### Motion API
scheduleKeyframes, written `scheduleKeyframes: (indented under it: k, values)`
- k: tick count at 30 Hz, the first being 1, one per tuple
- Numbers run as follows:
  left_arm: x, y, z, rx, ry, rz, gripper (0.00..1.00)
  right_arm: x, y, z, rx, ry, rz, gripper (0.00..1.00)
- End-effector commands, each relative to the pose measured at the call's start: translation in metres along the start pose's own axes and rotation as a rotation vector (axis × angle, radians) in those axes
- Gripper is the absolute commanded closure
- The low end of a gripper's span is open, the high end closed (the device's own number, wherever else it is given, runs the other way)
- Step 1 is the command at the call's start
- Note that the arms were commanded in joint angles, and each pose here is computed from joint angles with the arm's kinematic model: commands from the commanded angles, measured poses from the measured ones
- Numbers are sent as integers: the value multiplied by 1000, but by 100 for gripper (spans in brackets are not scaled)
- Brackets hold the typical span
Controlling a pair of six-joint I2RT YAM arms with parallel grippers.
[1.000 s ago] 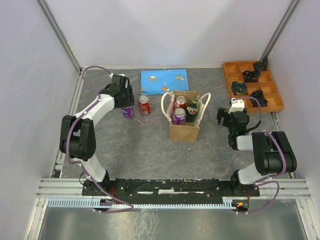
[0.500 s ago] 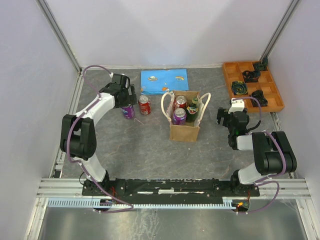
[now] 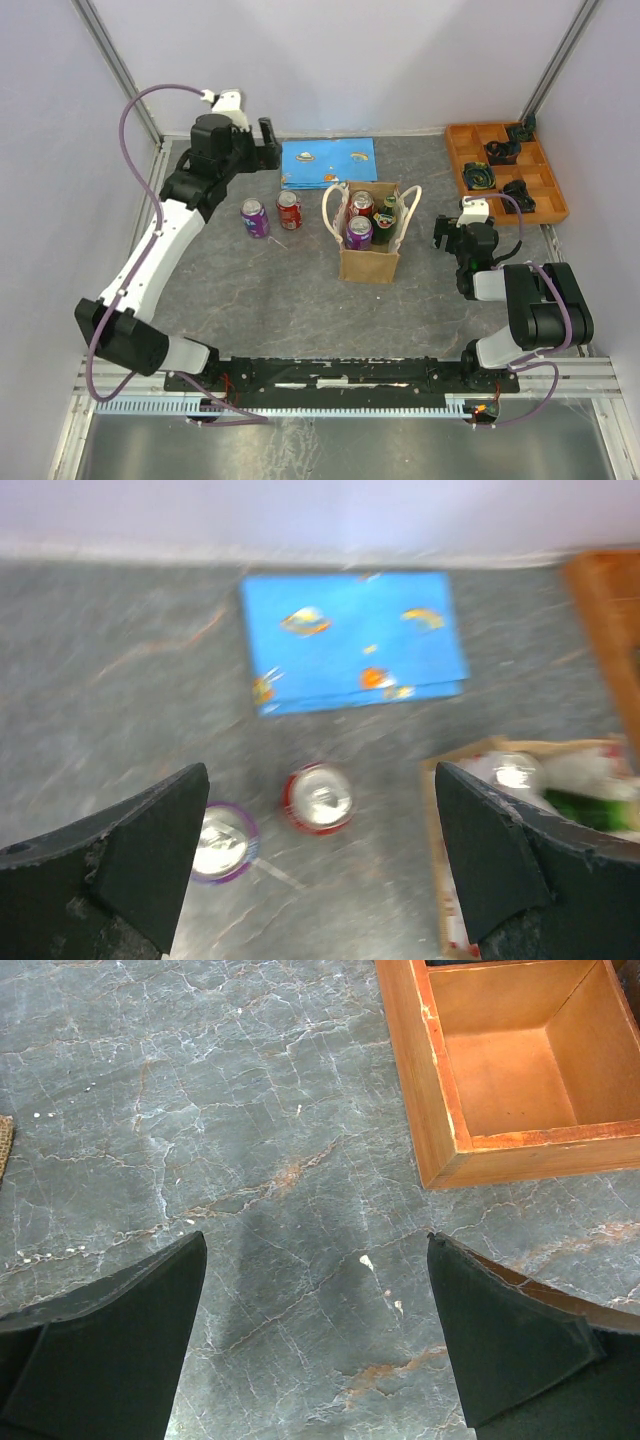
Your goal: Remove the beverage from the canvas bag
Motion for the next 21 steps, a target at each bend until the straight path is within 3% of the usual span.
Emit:
scheduleKeyframes:
  k: [1,5,8,21]
  values:
    - [-14,-58,-30,235,-84,201,1,-16,-3,6,9,-68,2,1]
    - [3,-96,-34,388,-72,325,1,-15,-3,5,9,-68,3,1]
    - [25,-121,-24,468,2,387,2,-15,-3,5,9,-67,3,1]
    - [105,-188,24,529,224,549,4,-16,-3,5,9,-69,3,1]
Point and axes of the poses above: each gripper's point midway between its finger pads, its own z axis out along the fingers, its own y axis along the line the jaws close on, x = y × z, the point moved 10 cm from there along -z, back along the fingers, and after that the axes turned 12 degrees about -z, right-handed, at the moved point
